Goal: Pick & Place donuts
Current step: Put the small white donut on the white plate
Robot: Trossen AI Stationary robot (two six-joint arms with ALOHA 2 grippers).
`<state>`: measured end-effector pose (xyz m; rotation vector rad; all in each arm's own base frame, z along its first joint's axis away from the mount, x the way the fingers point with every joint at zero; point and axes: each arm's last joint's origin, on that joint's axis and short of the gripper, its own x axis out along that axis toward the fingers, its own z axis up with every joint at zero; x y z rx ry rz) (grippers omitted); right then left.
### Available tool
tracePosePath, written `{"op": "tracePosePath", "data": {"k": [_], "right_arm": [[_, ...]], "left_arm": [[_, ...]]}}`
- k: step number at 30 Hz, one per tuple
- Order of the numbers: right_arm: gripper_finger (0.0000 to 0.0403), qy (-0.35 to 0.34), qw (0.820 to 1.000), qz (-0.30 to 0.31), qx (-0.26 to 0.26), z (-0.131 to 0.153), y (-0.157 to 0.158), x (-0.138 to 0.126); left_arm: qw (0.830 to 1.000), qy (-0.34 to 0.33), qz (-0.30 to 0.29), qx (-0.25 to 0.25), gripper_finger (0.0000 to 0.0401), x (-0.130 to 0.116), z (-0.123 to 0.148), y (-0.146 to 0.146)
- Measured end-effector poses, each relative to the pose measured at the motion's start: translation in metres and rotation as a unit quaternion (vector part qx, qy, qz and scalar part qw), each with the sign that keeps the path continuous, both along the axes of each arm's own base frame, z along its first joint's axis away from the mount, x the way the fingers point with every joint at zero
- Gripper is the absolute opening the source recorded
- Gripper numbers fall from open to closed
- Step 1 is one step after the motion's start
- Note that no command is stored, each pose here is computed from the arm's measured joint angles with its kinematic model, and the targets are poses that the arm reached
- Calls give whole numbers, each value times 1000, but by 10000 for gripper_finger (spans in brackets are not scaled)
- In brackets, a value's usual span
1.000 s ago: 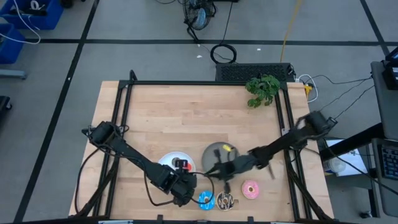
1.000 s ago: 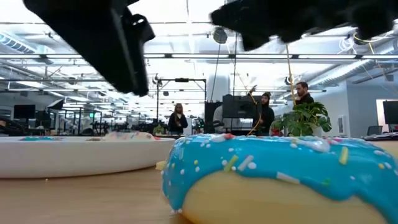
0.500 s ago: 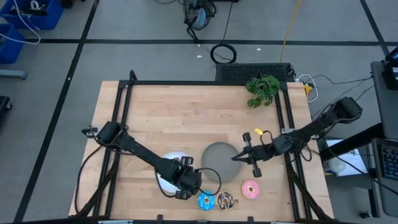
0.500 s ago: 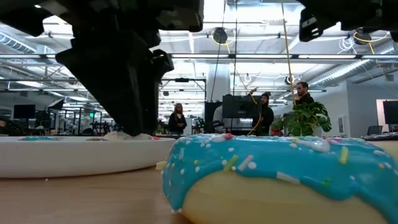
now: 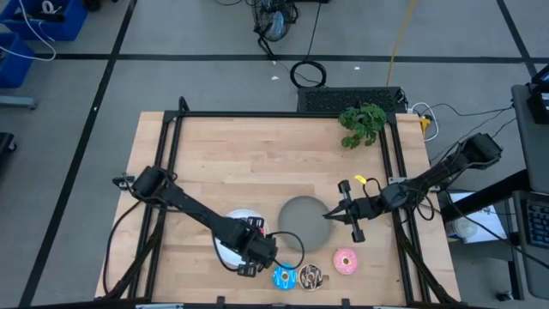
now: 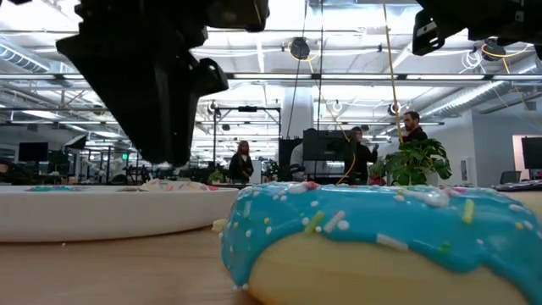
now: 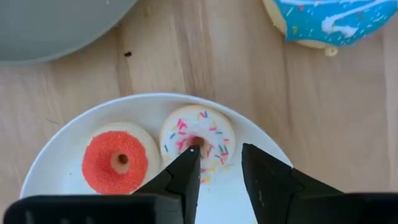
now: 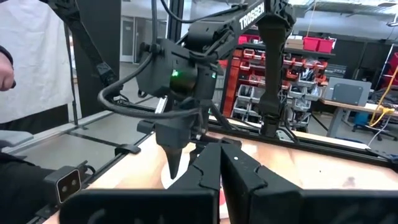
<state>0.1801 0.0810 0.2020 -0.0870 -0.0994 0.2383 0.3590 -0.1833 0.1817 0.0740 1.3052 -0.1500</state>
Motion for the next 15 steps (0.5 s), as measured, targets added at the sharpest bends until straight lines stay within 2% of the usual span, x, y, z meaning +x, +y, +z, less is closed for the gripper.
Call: {"op": "tracePosePath", "data": {"k": [15], "right_arm": [[0,3,1000,0,-2,-1,0,0]], "left_arm": [[999,22,2,25,115,0,-21,-7]]}}
